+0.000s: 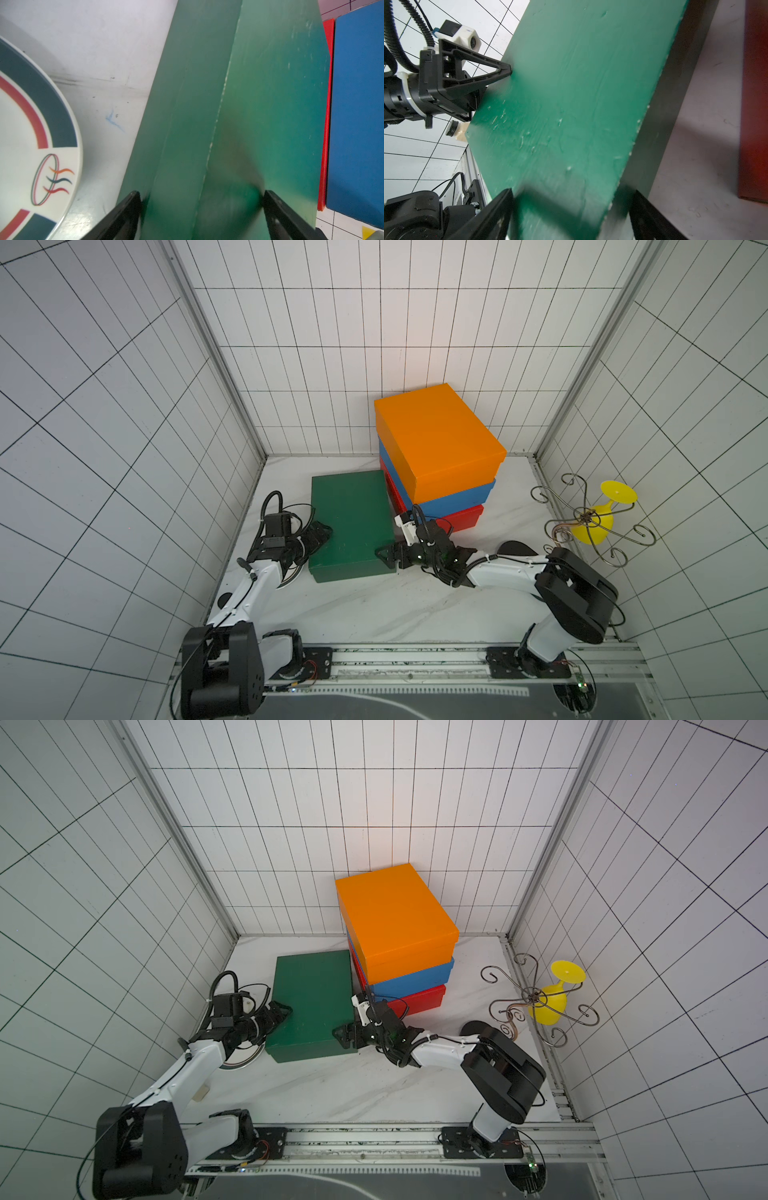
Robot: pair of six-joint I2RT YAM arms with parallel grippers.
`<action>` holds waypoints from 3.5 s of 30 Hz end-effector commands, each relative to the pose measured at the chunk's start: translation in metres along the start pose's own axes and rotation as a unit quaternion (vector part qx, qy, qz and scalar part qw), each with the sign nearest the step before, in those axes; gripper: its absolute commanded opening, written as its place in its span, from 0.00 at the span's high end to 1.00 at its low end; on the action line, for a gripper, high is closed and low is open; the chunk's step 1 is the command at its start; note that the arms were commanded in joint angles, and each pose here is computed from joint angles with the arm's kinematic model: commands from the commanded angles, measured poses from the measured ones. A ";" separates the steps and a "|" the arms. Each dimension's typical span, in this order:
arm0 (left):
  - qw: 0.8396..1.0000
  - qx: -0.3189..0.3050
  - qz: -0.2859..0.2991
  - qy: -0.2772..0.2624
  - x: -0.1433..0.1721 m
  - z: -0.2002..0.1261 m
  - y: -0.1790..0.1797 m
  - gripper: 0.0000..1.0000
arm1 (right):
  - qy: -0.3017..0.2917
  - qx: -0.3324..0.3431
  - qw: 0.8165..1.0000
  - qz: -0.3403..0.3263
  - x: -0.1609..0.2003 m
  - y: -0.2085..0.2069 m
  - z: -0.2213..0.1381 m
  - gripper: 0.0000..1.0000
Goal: Stack the shoeboxes
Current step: Pick up the shoebox from the center of the board, then place the shoebox at the shoebox.
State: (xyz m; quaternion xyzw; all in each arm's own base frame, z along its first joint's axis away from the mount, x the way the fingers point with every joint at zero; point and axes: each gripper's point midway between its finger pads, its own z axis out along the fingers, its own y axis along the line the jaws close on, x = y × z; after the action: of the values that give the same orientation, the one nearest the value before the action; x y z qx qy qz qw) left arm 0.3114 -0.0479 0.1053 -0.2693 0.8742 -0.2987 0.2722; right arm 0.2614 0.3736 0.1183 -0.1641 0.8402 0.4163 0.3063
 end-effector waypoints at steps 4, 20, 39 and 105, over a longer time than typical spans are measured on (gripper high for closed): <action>0.998 0.047 0.002 0.048 0.029 -0.004 -0.023 0.13 | -0.008 -0.088 0.996 -0.029 -0.026 0.063 0.006 0.22; 0.995 0.097 0.018 -0.013 0.008 -0.065 -0.074 0.15 | -0.026 -0.151 0.986 -0.069 -0.055 0.139 -0.027 0.33; 0.990 0.104 0.021 -0.089 -0.009 -0.118 -0.096 0.14 | -0.066 -0.189 0.969 -0.142 -0.117 0.210 -0.065 0.41; 0.915 0.346 0.098 -0.184 -0.060 -0.254 -0.390 0.14 | -0.165 -0.161 0.955 -0.187 -0.259 0.247 -0.177 0.53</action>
State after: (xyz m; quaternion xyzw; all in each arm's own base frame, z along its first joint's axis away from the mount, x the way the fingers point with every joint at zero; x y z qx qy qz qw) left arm 0.3356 -0.1079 0.5063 -0.2343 0.7060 -0.3641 0.5604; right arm 0.3092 0.3255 0.5627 -0.1679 0.6440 0.4374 0.6048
